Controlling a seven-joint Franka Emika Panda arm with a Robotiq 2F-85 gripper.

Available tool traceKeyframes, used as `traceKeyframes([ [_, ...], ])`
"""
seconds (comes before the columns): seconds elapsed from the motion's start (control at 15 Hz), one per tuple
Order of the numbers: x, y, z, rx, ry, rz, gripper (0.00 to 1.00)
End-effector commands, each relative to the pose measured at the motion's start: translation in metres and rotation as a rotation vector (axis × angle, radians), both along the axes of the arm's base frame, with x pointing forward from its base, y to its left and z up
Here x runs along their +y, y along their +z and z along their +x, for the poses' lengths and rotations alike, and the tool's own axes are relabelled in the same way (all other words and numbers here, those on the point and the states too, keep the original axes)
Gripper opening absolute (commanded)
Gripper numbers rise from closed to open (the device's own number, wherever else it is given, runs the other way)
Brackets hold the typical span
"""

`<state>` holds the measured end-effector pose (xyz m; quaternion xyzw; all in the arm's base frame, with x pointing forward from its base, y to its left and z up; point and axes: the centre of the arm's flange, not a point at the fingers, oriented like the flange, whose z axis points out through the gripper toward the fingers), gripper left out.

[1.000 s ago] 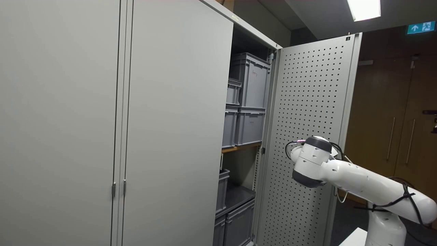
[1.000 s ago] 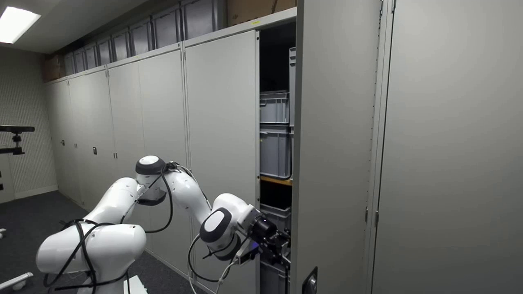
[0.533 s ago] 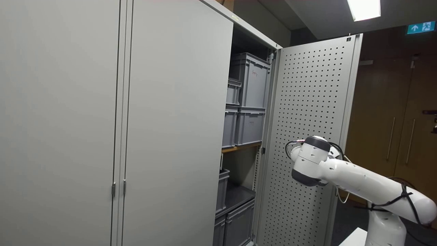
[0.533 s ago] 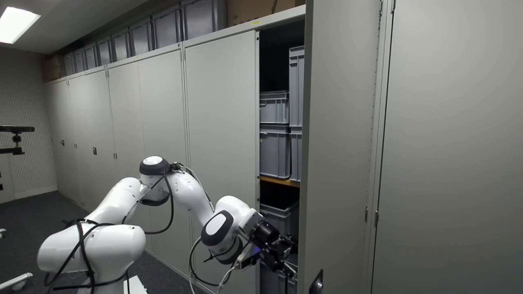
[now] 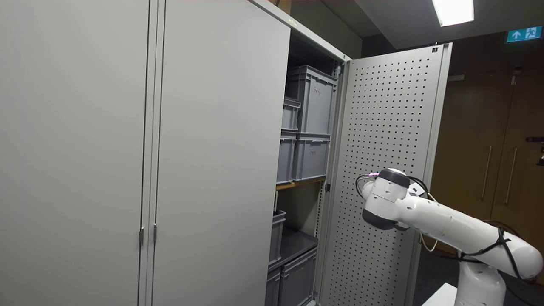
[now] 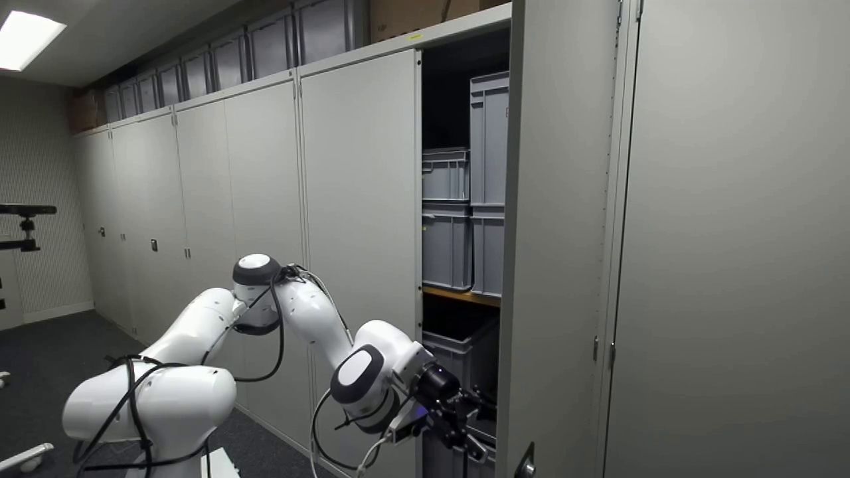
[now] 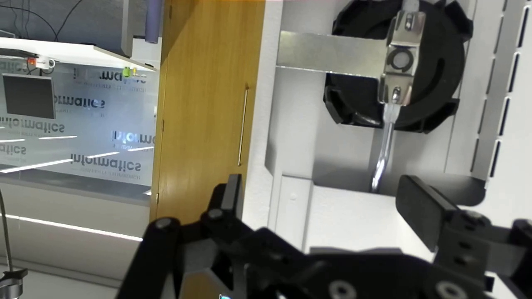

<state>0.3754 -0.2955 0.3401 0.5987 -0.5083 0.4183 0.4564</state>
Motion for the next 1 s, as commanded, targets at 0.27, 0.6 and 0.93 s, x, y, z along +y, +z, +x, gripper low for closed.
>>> traceKeyframes([
  [0.27,-0.023,0.004,-0.004,0.025,0.013,-0.014,1.00],
  [0.6,-0.035,-0.002,-0.005,0.040,-0.002,-0.005,1.00],
  [0.93,-0.043,-0.004,-0.003,0.039,-0.005,-0.001,1.00],
])
